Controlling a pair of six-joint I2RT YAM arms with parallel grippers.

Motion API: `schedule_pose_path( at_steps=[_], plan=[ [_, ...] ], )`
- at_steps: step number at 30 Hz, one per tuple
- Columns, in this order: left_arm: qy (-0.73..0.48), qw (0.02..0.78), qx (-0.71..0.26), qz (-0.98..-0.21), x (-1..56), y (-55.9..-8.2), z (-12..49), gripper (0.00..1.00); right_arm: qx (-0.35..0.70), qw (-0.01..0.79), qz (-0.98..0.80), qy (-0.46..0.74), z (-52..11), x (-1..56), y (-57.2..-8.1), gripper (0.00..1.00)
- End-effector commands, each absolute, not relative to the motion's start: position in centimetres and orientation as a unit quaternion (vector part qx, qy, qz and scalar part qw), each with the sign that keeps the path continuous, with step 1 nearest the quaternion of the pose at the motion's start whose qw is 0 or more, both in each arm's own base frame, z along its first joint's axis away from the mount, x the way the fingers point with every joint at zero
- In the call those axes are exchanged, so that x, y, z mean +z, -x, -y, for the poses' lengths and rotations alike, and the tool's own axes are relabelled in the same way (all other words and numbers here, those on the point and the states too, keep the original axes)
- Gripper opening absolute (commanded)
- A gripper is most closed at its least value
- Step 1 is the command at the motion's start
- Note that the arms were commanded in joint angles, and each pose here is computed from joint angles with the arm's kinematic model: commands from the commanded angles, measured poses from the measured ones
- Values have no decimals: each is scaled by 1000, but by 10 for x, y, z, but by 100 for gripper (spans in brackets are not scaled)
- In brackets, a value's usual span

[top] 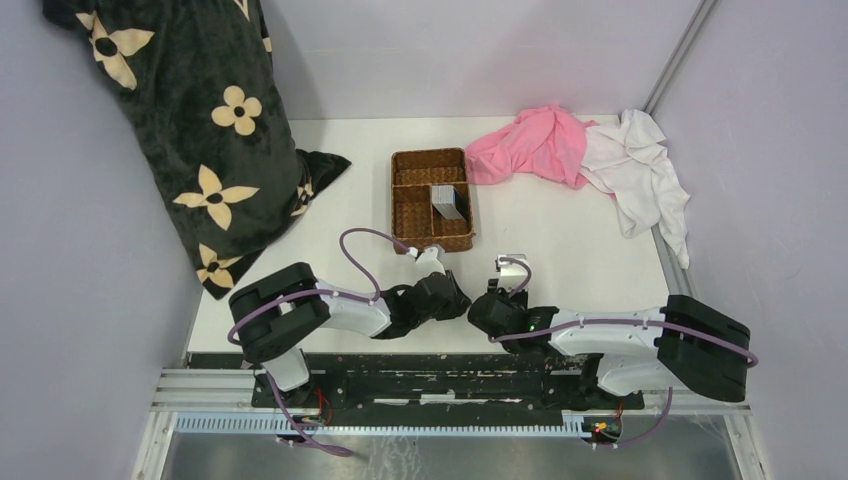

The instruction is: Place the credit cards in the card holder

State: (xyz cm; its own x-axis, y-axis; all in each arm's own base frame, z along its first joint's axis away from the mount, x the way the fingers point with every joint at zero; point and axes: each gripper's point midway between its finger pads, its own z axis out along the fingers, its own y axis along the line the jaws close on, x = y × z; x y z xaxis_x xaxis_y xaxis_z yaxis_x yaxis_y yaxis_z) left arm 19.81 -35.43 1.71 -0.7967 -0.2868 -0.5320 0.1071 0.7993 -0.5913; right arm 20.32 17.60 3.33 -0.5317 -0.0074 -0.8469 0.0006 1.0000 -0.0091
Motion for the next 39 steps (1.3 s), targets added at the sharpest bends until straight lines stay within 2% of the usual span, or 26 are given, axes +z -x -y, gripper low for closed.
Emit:
schedule_pose_path(
  at_steps=[1, 10, 16, 22, 39],
  plan=[
    [-1, 286, -204, -936, -29, -179, 311, 34, 32, 508, -861, 14, -199, 69, -214, 40],
    [-11, 287, -216, -933, -21, -178, 321, 34, 51, 527, -849, 2, -198, 96, -217, 43],
    [-25, 284, -236, -929, -16, -173, 333, 34, 67, 547, -829, -92, -161, 103, -211, 47],
    [-40, 283, -253, -924, -8, -171, 346, 35, 82, 542, -822, -157, -134, 84, -201, 55],
    [-47, 279, -266, -922, -3, -172, 360, 35, 87, 533, -814, -213, -109, 54, -193, 54]
  ],
)
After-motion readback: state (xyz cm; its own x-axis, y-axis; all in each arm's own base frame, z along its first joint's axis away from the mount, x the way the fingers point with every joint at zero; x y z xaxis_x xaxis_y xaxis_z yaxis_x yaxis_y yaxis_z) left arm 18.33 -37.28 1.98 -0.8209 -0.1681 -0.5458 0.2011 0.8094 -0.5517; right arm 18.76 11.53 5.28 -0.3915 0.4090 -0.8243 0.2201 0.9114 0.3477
